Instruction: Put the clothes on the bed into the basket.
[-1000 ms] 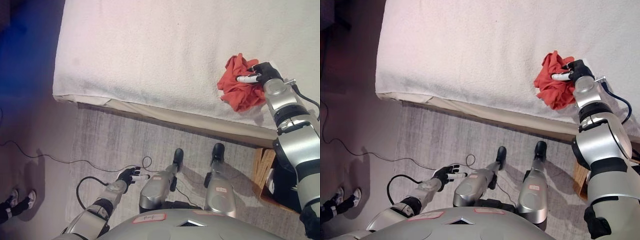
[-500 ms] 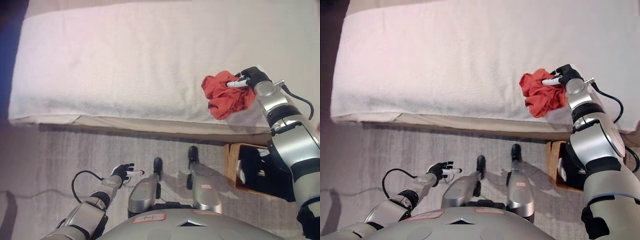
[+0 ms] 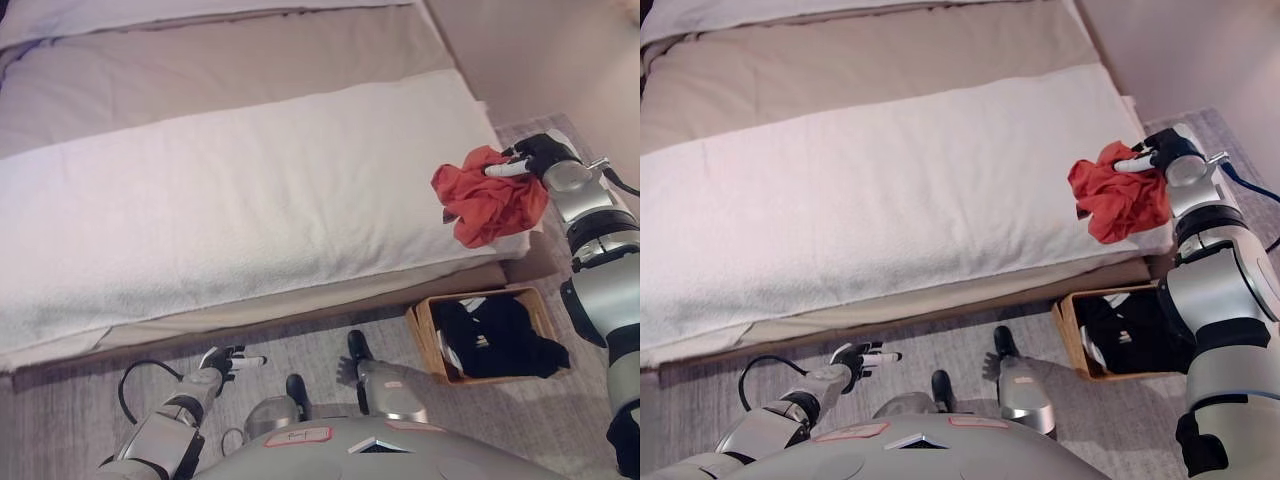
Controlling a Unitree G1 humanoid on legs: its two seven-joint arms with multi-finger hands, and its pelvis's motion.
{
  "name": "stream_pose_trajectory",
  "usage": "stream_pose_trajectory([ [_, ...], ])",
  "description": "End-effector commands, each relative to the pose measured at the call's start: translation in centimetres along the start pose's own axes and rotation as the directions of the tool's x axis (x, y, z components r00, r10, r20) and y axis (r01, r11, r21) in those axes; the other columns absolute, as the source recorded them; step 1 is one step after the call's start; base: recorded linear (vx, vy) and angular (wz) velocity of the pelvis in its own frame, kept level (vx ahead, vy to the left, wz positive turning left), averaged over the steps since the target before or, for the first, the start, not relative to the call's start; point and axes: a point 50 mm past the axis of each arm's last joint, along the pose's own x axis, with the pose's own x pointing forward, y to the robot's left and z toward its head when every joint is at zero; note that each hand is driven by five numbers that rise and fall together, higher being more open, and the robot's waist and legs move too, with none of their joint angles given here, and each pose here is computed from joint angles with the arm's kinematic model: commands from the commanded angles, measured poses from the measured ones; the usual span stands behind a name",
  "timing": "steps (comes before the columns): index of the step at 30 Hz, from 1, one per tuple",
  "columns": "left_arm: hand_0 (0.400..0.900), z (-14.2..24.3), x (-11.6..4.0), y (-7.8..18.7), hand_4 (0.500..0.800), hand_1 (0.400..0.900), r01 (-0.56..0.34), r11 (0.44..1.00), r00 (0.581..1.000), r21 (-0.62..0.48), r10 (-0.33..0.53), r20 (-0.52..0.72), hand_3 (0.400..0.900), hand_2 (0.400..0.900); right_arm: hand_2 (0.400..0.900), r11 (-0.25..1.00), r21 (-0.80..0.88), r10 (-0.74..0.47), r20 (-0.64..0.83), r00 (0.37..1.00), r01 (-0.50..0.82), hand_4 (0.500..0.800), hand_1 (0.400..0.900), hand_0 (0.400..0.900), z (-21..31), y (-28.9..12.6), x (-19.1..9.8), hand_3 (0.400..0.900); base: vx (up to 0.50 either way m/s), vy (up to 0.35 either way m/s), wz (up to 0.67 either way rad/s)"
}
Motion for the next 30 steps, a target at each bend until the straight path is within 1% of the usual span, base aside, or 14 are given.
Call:
stream_pose_trajectory([
  [1,0.900,-0.9,-0.5,4.2,0.800,0.900,-0.109,0.992,0.993,0.056,0.111,-0.040,0.900,0.900,0.400,0.987,-0.045,-0.155,0.032,0.987,0.156,0.500,0.400,0.400,1.2,-5.4,-0.9,0.400,-0.036,0.041,-0.36],
  [9,0.900,-0.4,-0.6,5.1,0.800,0.900,-0.134,0.989,0.990,0.062,0.136,-0.027,0.900,0.900,0.400,0.987,-0.031,-0.162,-0.054,0.985,0.161,0.500,0.400,0.400,-1.7,-5.9,-1.1,0.400,-0.019,0.026,-0.23],
  [14,0.900,-0.9,-0.7,5.5,0.800,0.900,-0.143,0.988,0.988,0.057,0.145,-0.042,0.900,0.900,0.400,0.988,-0.027,-0.155,-0.096,0.983,0.153,0.500,0.400,0.400,-3.2,-5.6,-1.1,0.400,-0.016,0.010,-0.27],
  [21,0.900,-0.9,-0.8,6.1,0.800,0.900,-0.159,0.986,0.986,0.049,0.161,-0.043,0.900,0.900,0.400,0.988,-0.025,-0.153,-0.123,0.981,0.151,0.500,0.400,0.400,-4.3,-5.7,-1.3,0.400,-0.025,0.010,-0.27],
  [30,0.900,-0.9,-0.9,6.6,0.800,0.900,-0.171,0.984,0.984,0.047,0.173,-0.044,0.900,0.900,0.400,0.990,-0.022,-0.141,-0.163,0.976,0.140,0.500,0.400,0.400,-5.7,-5.6,-1.5,0.400,-0.019,0.001,-0.17],
])
